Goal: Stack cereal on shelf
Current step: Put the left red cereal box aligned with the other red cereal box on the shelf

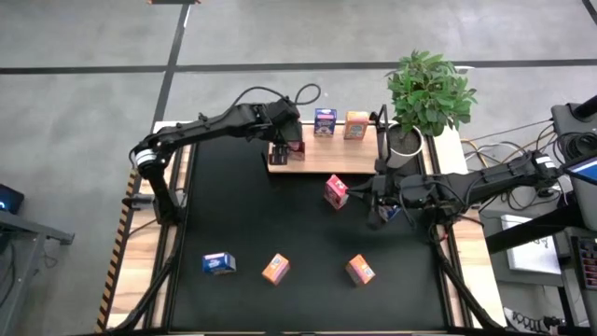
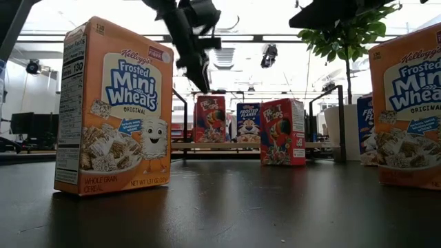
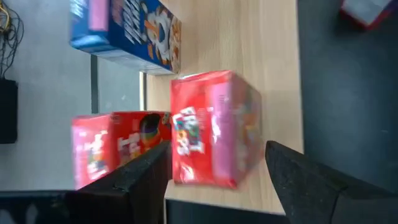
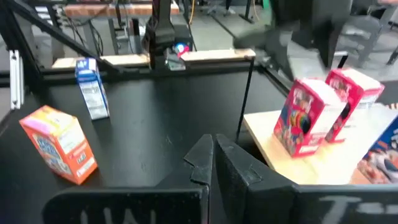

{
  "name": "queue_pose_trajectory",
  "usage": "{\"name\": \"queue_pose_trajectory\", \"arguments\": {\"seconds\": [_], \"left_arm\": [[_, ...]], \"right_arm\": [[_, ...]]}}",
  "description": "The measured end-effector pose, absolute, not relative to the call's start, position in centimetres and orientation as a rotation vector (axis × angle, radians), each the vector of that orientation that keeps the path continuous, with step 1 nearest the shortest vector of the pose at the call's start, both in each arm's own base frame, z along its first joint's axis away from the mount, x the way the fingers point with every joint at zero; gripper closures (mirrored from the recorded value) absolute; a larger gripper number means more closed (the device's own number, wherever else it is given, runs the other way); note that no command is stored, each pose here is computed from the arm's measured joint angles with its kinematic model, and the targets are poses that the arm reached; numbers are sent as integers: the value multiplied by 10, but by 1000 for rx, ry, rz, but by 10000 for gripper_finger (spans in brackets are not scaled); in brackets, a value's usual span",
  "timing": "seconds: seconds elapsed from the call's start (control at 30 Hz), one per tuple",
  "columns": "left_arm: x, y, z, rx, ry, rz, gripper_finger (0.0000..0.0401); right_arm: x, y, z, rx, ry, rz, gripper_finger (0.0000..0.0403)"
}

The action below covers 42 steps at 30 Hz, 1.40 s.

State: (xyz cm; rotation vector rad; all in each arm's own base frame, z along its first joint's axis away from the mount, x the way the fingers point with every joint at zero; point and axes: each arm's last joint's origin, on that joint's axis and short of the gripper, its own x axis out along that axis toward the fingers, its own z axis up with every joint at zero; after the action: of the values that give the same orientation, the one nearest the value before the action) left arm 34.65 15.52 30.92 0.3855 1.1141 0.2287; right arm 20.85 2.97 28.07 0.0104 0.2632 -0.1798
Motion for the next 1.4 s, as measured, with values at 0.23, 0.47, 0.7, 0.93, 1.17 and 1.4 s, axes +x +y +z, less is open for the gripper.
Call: {"name": "queue_pose_trajectory", "arguments": {"seconds": [0.23,0.47,0.7,0.93,1.17,1.4], "left_arm": [[354,158,333,304,908,242,205],[353,158,298,267,966,262,354],[352,159,293,259,986,304,382],[349,159,292,272,1027,338,379],[348,159,291,222,1027,365,379],[345,161,291,206,1052,456,379]], "right_arm": [[211,31,272,21,294,-184,394],[218,33,259,-63,338,-175,394],[221,33,255,-97,354,-170,394],[221,33,256,-95,351,-170,394],[222,34,254,-97,359,-170,394],[222,34,254,-97,359,-170,394]]}}
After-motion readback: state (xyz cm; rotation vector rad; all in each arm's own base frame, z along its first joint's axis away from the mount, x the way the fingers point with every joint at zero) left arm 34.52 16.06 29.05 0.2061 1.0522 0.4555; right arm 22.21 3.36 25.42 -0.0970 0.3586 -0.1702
